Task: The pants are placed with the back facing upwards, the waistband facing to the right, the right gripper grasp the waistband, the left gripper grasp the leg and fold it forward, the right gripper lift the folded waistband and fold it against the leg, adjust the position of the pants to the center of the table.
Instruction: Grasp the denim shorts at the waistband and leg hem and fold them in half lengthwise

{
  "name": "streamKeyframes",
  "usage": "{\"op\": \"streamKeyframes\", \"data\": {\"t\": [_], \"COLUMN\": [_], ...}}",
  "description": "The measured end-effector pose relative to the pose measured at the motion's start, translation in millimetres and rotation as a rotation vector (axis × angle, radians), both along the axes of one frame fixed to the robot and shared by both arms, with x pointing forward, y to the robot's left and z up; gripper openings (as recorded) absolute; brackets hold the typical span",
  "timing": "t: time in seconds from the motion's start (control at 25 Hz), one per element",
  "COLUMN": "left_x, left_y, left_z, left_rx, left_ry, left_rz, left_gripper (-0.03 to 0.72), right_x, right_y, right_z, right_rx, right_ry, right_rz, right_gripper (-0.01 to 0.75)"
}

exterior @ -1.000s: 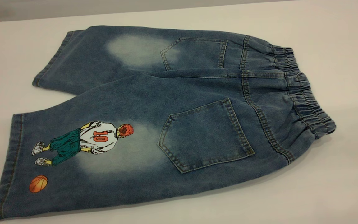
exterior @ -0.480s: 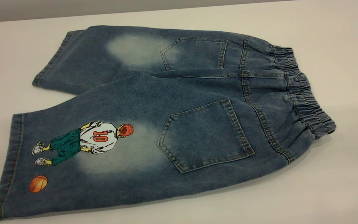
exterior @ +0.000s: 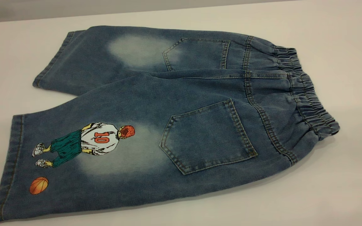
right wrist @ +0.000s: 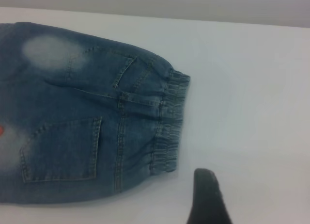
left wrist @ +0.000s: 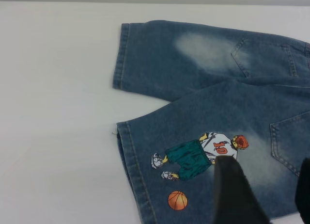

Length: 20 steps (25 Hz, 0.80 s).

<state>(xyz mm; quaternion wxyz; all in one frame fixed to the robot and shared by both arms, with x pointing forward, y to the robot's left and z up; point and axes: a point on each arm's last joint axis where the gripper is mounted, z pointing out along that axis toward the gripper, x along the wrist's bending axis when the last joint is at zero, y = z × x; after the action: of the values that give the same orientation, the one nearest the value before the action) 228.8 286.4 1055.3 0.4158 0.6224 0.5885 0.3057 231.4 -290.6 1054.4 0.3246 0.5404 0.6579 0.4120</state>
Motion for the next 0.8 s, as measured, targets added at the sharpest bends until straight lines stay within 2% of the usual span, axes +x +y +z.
{"op": "streamKeyframes", "data": {"t": [0.68,0.8], "left_x": [0.2,1.5], "left_y": [0.0,0.1], "left_z": [0.3,2.8], "left_rx": [-0.001,-0.005], "left_ry": [-0.004,-0.034], "left_rz": [0.000,0.004], "left_gripper": [0.309,0.309], "right_x": [0.0,0.0], "right_y": [0.1,0.1], "right_z": [0.0,0.0], "right_rx": [0.001,0.001], "right_ry": [0.000,0.000], "right_rz": [0.001,0.001], "right_gripper": [0.390,0.390]}}
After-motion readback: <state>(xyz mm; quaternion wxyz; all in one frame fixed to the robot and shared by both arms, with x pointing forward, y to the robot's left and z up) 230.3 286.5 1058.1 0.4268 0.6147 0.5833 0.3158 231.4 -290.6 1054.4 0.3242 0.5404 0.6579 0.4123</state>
